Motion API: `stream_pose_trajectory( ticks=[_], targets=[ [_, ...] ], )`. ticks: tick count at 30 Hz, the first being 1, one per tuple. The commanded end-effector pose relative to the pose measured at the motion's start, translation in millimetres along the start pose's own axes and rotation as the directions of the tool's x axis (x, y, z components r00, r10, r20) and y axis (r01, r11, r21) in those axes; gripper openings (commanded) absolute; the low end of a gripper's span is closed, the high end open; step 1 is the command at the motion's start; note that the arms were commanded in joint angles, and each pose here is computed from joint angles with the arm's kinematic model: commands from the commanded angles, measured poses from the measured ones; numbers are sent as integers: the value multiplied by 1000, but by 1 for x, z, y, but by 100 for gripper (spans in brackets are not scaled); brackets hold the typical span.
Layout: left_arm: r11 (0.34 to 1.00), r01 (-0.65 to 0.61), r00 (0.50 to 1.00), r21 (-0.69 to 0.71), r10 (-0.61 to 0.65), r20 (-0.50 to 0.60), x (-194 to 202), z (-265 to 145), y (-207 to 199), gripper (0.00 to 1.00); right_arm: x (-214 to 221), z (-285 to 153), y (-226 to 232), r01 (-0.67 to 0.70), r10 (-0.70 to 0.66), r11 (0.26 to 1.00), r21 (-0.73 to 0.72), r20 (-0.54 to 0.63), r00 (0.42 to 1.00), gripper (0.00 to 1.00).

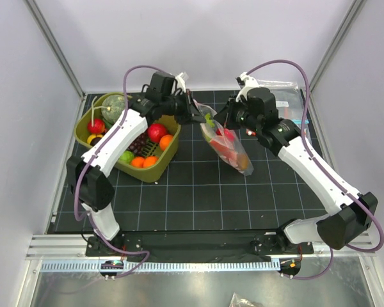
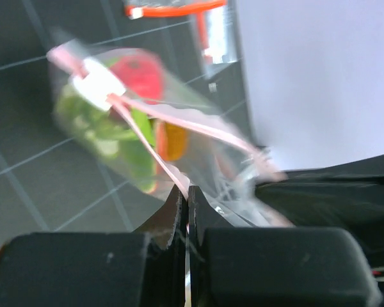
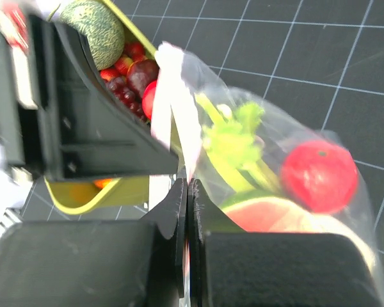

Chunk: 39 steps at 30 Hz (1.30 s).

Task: Place the food in the zip-top bag and seal the zipper
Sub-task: Adjust the zipper food storage bag at the center of the board.

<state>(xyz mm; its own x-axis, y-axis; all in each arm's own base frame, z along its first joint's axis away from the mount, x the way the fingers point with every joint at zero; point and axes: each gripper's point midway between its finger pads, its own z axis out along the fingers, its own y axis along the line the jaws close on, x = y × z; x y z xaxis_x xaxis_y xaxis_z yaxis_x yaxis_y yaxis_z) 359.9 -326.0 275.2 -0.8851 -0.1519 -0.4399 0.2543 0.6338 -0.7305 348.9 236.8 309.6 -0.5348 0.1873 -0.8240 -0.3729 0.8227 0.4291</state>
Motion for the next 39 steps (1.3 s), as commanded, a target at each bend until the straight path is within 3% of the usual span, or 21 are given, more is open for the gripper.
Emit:
stream_pose_trajectory(
  ticks=[1,10,11,12,15,16,20,22,25,30,32,34,36,37,38,39],
  targets=[
    [987,103,994,123,-100,-30,-15,-7,-39,0,-12,-20,24,37,-36,995,-88,11,999,4],
    [960,42,999,275,-44,-2,-42,-30,-95,0,-33,-43,51,87,-71,975,-203,81,994,7],
    [956,42,999,290,-40,-14,-40,-31,-98,0,-29,-41,51,92,-79,973,-211,69,994,12],
    [955,41,999,293,-38,-15,-41,-30,-99,0,-23,-38,50,99,-89,972,-214,52,995,25],
    [960,35,999,279,-28,-27,-37,-24,-90,0,-11,-29,46,91,-92,973,-214,4,996,49],
    [960,38,999,279,-29,-36,-35,-22,-89,0,-13,-29,46,92,-93,973,-211,6,996,66],
    [959,47,998,280,-34,-53,-33,-18,-86,0,-14,-20,38,104,-110,981,-165,-26,994,79],
    [955,47,998,292,-30,-62,-33,-19,-89,0,-16,-13,32,125,-131,984,-127,-37,991,79],
    [952,37,998,304,-20,-61,-33,-22,-93,0,-13,-10,17,130,-132,990,-53,-55,990,69],
    [952,33,998,305,-15,-60,-32,-23,-93,0,-9,-11,9,145,-146,989,-24,-45,988,36],
    [949,30,998,315,-12,-61,-34,-24,-95,0,-4,-11,5,147,-148,989,-11,-68,987,32],
    [947,29,998,319,-12,-55,-37,-23,-96,1,-1,-11,0,158,-156,987,11,-79,985,16],
    [946,15,999,324,-4,-35,-44,-28,-94,13,0,-17,-4,167,-165,986,27,-81,983,1],
    [947,13,1000,321,-4,-27,-47,-30,-92,24,2,-19,-6,175,-172,984,33,-83,982,1],
    [952,16,1000,304,-14,-9,-53,-33,-82,49,1,-22,-5,183,-181,983,26,-72,981,1],
    [955,-14,1000,298,7,25,-56,-43,-81,59,-4,-32,-1,198,-198,980,13,-44,979,1]
  ],
)
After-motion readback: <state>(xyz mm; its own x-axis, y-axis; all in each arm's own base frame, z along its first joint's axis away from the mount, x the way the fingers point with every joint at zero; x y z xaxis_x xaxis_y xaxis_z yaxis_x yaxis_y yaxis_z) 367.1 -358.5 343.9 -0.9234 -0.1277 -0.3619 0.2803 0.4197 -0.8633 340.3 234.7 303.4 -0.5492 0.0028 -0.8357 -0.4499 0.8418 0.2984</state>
